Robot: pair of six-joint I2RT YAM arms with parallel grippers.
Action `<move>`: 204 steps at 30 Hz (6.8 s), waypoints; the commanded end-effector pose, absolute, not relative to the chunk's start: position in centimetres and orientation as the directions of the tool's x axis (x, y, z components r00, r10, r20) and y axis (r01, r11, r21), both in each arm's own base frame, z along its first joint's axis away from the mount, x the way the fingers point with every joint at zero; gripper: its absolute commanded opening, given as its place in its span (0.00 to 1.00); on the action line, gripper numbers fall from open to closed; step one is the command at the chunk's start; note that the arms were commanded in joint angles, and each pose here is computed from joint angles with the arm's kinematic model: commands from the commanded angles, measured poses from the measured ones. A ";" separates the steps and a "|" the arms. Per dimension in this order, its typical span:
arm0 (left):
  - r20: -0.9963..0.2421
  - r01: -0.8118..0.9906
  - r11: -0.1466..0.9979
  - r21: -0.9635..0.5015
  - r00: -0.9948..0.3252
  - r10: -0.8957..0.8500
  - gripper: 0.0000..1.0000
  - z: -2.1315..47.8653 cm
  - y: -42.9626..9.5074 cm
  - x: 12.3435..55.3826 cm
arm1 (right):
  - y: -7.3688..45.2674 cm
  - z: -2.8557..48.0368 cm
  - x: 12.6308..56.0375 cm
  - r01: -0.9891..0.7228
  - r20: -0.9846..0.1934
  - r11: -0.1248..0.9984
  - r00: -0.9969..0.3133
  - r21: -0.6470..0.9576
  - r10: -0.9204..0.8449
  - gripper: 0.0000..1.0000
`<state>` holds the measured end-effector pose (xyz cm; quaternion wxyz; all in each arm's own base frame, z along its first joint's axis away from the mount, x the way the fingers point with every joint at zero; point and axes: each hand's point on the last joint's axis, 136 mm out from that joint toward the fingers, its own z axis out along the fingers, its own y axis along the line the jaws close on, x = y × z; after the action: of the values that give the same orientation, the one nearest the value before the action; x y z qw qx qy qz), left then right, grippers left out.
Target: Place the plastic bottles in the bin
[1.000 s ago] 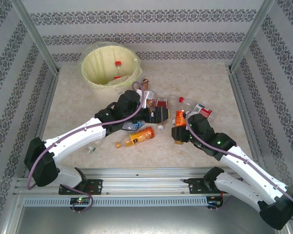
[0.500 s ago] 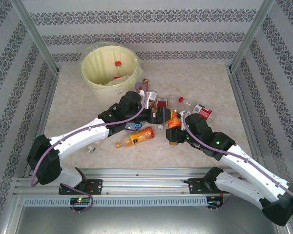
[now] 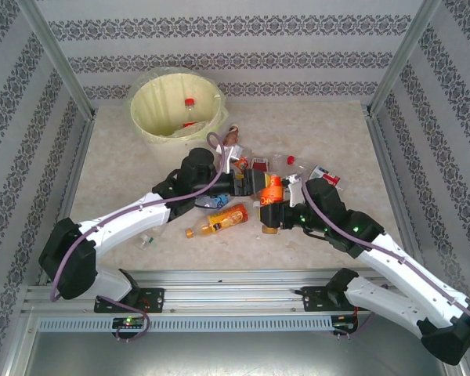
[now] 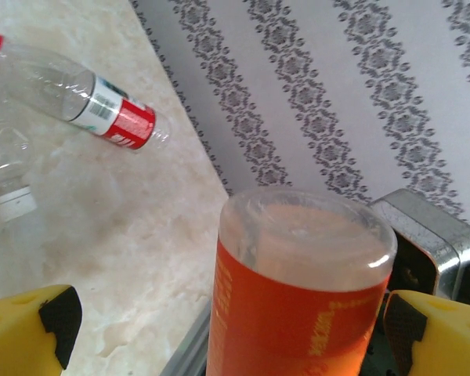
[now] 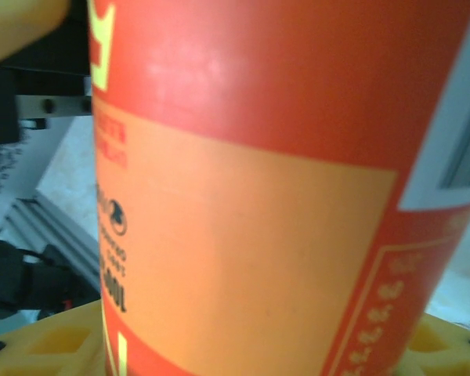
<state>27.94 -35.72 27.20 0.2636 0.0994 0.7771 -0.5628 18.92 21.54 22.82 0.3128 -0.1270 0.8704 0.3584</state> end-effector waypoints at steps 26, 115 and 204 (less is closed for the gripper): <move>-0.543 0.534 0.105 -0.839 -0.835 -0.093 0.63 33.7 -36.5 25.4 | 23.4 26.9 18.1 -0.512 -0.637 0.570 -0.771 0.642 0.025 0.54; -0.602 0.308 0.872 -0.381 -0.798 0.018 0.60 26.7 -16.3 49.0 | 18.1 27.9 20.6 -0.330 -0.631 0.783 -0.769 0.527 0.101 0.97; -0.331 0.735 0.668 -0.119 -0.663 0.671 0.89 12.1 -25.6 22.9 | 18.5 22.0 16.8 -0.291 -0.497 0.693 -0.861 0.659 0.111 0.98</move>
<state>22.92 -26.11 12.74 0.1432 0.3568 0.9091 -0.1602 16.88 18.93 22.00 0.2554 -0.0566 0.8819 0.3921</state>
